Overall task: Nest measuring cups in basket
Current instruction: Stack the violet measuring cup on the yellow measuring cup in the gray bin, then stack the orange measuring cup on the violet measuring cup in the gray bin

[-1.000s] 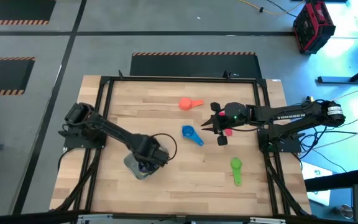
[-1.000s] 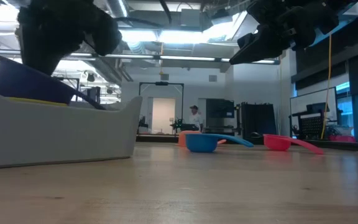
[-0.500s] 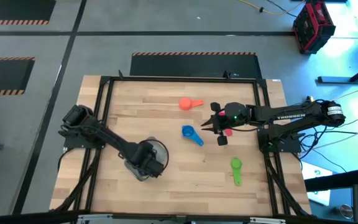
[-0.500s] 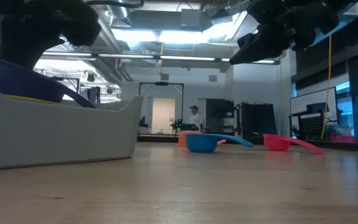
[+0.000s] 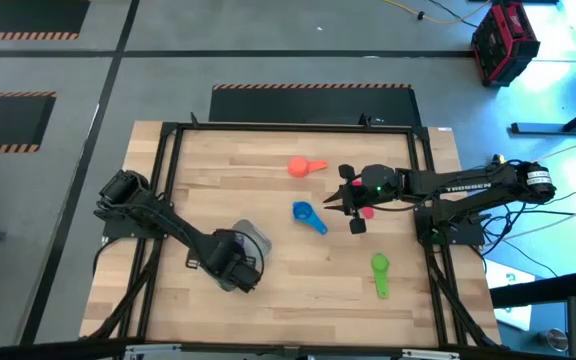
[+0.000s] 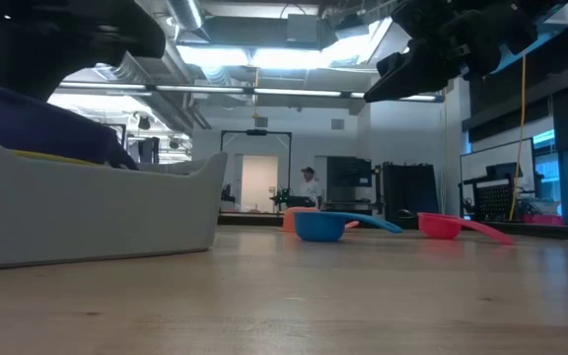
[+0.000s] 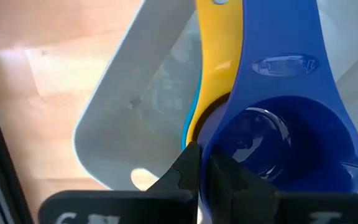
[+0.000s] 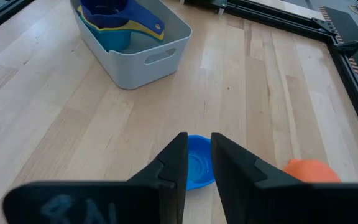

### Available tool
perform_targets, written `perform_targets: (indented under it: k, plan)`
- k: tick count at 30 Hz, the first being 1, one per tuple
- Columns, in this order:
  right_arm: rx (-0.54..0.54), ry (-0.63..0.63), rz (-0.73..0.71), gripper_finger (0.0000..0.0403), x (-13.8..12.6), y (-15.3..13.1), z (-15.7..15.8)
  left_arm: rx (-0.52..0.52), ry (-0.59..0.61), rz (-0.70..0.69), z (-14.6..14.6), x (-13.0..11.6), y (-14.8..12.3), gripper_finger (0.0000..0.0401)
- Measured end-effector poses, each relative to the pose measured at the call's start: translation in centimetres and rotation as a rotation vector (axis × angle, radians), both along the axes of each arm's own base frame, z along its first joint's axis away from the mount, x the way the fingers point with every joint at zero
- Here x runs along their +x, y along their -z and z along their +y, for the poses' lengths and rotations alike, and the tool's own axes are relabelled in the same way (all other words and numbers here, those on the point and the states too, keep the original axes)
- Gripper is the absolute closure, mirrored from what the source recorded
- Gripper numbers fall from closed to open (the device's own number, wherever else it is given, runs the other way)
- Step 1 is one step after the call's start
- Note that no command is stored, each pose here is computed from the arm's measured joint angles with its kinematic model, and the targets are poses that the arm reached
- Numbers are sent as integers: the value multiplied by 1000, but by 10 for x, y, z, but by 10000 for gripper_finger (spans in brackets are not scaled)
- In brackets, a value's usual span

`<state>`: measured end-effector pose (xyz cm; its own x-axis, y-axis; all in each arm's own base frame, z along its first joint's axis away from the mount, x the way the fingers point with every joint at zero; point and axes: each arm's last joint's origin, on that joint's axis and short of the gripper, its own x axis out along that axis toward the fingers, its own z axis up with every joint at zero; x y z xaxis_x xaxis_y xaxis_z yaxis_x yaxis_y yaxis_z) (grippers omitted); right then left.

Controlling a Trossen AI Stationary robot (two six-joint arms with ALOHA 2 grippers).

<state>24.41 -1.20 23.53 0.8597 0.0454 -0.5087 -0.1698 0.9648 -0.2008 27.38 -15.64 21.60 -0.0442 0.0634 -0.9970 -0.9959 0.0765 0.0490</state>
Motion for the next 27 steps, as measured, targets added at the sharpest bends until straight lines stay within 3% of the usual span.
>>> perform_targets:
  k: [6,16,27]
  plan:
    - [0,0,0,327,0,0,0,-2,-100,-3,-1,-1,0,388]
    - [-2,-1,0,327,0,0,0,-44,-106,24,-2,-1,0,353]
    - [-3,-2,0,327,0,0,0,-40,-88,21,-2,-1,0,284]
